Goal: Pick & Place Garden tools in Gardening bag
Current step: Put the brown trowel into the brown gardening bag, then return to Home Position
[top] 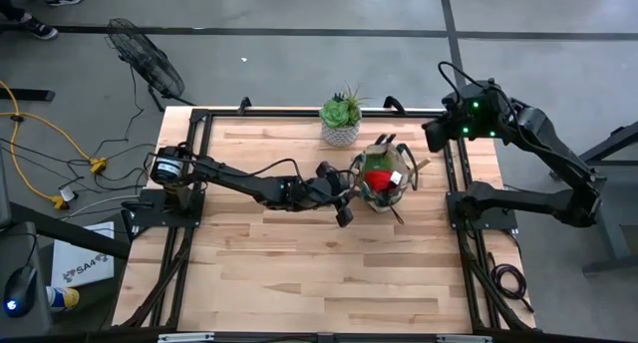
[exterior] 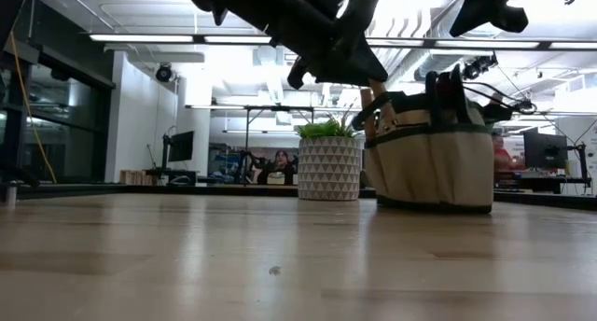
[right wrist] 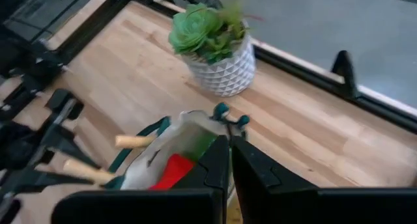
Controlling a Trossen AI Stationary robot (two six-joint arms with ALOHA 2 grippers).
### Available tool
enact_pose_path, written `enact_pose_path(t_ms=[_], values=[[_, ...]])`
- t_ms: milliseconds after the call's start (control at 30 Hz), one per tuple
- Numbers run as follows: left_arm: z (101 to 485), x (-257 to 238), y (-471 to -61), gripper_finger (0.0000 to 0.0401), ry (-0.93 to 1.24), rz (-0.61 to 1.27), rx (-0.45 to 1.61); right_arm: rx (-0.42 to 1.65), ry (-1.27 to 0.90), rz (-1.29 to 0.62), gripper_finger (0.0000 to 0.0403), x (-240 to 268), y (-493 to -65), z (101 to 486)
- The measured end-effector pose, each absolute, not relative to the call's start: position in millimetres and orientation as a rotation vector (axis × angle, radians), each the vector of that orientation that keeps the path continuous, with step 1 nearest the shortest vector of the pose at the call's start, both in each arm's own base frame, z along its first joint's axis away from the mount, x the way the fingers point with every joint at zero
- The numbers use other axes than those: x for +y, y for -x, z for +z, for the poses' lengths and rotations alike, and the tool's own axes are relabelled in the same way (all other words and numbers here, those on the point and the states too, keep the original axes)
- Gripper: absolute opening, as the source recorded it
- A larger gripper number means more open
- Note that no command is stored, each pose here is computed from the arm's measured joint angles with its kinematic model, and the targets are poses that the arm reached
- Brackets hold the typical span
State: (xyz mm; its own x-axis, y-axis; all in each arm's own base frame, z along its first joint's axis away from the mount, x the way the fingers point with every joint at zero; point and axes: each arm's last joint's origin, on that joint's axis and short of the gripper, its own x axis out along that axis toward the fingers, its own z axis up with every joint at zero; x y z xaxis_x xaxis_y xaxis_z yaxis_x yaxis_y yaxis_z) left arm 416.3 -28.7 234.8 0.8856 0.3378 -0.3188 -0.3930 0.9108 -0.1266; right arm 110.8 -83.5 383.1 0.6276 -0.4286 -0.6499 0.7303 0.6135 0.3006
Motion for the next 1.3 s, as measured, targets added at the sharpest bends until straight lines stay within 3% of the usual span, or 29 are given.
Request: enact_pose_path(t_ms=[400, 600, 800, 1167, 1300], values=[[239, -16, -418, 0.009, 0.073, 0.398, 0.276, 0.575, -0.618, -0.536, 0.001, -79, -113, 383], [242, -2, -419, 0.0142, 0.086, 0.409, 0.251, 0.575, -0.622, -0.53, 0.001, -79, -113, 384], [243, 1, -422, 0.0183, 0.138, 0.205, 0.254, 0.575, -0.624, -0.527, 0.001, -79, -114, 384], [275, 2, -409, 0.0189, 0.037, 0.25, 0.181, 0.572, -0.657, -0.467, 0.001, -78, -114, 384], [289, 4, -397, 0.0189, 0.017, 0.286, 0.193, 0.568, -0.714, -0.367, 0.001, -75, -116, 384]])
